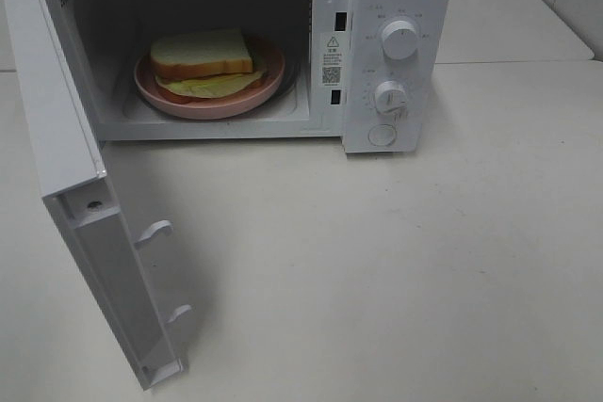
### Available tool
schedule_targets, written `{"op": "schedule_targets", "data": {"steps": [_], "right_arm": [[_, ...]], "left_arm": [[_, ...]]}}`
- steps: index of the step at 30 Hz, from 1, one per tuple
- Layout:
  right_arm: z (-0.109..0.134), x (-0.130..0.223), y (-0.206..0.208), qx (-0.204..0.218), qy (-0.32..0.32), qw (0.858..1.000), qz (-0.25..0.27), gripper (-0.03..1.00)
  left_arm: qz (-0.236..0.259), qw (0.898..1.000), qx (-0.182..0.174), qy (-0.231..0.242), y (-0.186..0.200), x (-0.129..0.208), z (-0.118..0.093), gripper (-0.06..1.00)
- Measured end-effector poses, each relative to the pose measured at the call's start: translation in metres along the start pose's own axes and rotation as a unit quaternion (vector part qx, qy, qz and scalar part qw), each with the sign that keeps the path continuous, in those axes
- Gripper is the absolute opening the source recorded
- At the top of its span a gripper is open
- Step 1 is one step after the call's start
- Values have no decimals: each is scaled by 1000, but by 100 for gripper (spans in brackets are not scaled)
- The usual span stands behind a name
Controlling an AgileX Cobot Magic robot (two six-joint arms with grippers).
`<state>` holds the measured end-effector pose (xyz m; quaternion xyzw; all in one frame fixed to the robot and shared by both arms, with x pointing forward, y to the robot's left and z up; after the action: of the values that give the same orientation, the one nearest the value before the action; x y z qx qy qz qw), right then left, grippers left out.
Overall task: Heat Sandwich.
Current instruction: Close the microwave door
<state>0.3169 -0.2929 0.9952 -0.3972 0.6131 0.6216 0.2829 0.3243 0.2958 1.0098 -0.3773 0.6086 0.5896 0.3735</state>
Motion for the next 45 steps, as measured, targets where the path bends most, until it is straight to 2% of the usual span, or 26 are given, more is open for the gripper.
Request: {"op": "schedule_targets", "data": {"steps": [8, 45], "right_arm": [[-7, 0, 4, 38, -29, 999, -11, 77], [-7, 0, 4, 41, -34, 999, -11, 77]], "left_arm": [[0, 1000, 0, 0, 0, 0, 0, 99], [0, 1000, 0, 0, 0, 0, 0, 99]]}}
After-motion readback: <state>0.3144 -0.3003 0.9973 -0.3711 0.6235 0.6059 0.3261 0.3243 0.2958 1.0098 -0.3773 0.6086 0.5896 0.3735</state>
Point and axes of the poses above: a point on each arm's last joint axis where the gripper is mounted, y pointing back along that axis away from the gripper, z along the wrist's bending axis when the last joint is at zero, x = y × z, the point moved 10 cm from there along -y, pointing out along that axis toward the gripper, and after that the axes turned 2 degrees about y, right-handed, at the moved point
